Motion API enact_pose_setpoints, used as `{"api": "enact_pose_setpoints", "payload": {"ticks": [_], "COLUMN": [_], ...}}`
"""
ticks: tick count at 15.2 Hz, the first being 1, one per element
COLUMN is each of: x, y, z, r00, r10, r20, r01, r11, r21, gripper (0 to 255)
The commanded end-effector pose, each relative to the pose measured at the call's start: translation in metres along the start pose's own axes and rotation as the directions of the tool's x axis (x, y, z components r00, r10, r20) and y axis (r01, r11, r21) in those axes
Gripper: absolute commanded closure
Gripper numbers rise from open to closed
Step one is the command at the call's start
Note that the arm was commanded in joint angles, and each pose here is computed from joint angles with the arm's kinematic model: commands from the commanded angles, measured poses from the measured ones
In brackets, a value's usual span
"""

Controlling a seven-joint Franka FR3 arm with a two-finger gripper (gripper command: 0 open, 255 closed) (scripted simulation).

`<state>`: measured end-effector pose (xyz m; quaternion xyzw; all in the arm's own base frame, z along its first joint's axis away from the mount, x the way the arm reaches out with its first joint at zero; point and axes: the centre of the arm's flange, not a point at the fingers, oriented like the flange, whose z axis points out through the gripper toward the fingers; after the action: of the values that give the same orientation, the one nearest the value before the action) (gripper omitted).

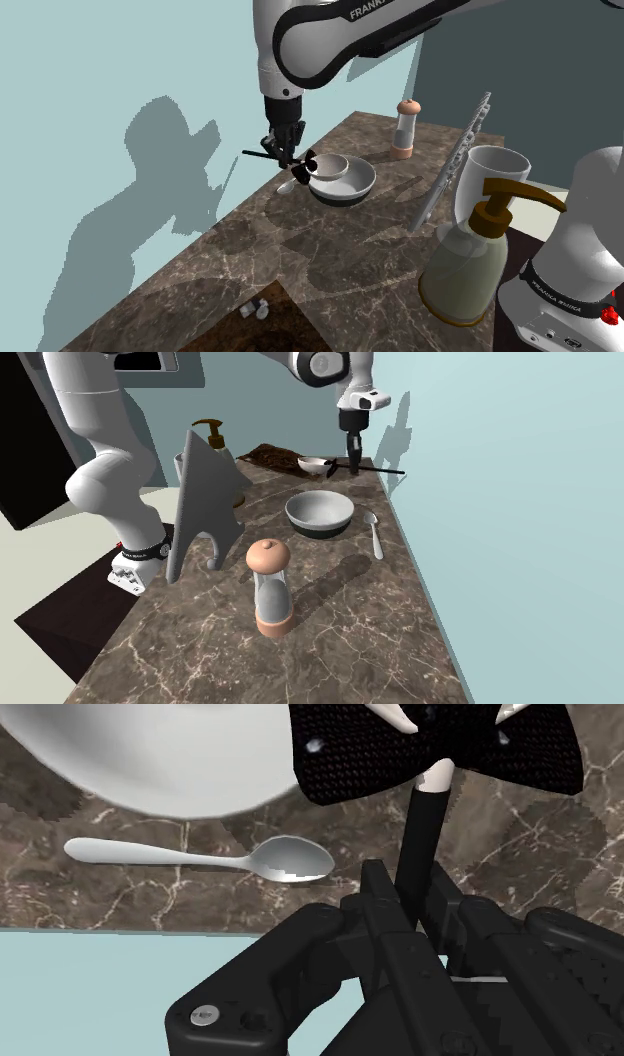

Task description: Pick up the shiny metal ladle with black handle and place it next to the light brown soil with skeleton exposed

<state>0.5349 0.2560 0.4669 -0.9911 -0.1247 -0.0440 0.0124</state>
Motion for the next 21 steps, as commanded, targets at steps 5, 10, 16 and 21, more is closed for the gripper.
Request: {"api": "enact_pose_setpoints", "payload": {"ticks": [5, 10, 16, 21], "x": [-0.004, -0.006, -0.009, -0.012], "y": [-0.055, -0.054, -0.054, -0.053], "z": [0.012, 0.038, 0.070, 0.096], "r00": [1.000, 1.000, 1.000, 1.000], "r10": [0.001, 0.001, 0.001, 0.001], "r20": [0.000, 0.000, 0.000, 0.000], "r01": [-0.001, -0.001, -0.001, -0.001], "r11": [1.000, 1.000, 1.000, 1.000], "r21": [0.000, 0.000, 0.000, 0.000], "gripper": [255, 255, 255, 255]}}
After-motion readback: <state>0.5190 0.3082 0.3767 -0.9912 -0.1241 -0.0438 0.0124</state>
